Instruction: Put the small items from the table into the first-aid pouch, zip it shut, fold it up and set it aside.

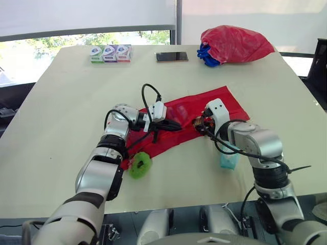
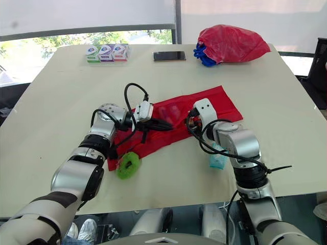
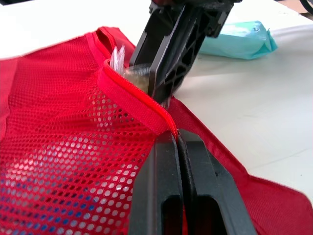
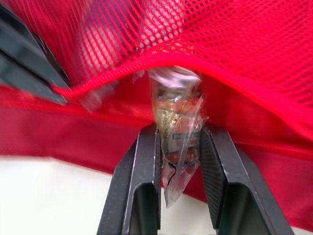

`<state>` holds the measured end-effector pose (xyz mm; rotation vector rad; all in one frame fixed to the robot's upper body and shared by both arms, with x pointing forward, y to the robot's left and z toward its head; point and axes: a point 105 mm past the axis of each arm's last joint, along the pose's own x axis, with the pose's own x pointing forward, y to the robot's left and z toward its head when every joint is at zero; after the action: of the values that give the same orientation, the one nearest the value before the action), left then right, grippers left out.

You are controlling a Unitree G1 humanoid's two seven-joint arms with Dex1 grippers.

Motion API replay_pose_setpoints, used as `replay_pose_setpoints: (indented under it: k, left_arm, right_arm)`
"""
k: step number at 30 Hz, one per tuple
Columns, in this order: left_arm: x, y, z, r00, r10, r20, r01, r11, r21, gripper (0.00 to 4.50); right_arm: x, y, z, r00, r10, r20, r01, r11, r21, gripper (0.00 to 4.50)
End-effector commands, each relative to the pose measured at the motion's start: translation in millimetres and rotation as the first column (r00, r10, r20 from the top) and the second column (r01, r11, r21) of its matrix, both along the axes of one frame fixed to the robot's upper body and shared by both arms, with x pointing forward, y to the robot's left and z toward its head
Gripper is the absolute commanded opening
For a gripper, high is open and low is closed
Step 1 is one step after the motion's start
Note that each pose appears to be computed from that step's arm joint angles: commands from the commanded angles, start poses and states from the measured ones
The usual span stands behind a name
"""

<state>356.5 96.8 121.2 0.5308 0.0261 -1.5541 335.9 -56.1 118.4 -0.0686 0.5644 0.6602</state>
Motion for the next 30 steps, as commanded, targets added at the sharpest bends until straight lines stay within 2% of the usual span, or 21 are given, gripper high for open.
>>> replay_pose_setpoints:
  k: [1,6,11,17,19,20,23,30]
  left_arm:
    - [-4,-6,9,0.998,-0.052,0.023,0.052,0.998,-0.016,0.00]
    - [-4,-7,9,0.998,-0.059,0.021,0.059,0.998,-0.020,0.00]
    - [-6,-5,7,0.998,-0.063,0.015,0.063,0.998,-0.012,0.00]
    - [-6,-4,5,0.998,-0.063,0.011,0.063,0.998,-0.006,0.00]
    - [-5,-3,5,0.998,-0.055,0.012,0.055,0.998,-0.003,0.00]
    - [-4,-2,5,0.999,-0.049,0.014,0.049,0.999,-0.002,0.00]
    - [-2,0,7,0.999,-0.031,0.021,0.031,1.000,0.002,0.00]
    - [5,3,8,0.999,0.007,0.040,-0.007,1.000,0.007,0.00]
  right_arm:
    - [0,6,9,1.000,-0.005,0.007,0.005,1.000,0.025,0.60]
    - [7,9,7,0.998,-0.065,-0.012,0.066,0.996,0.056,0.60]
    - [25,2,22,0.983,-0.181,0.033,0.175,0.974,0.143,0.60]
    - [27,5,26,0.982,-0.180,0.053,0.169,0.971,0.172,0.60]
    - [24,6,25,0.985,-0.161,0.058,0.150,0.975,0.164,1.61]
    - [21,6,24,0.987,-0.152,0.059,0.141,0.977,0.160,1.92]
    - [12,4,22,0.992,-0.109,0.058,0.099,0.984,0.147,3.34]
    - [-18,-8,17,0.996,0.027,0.085,-0.035,0.996,0.087,3.34]
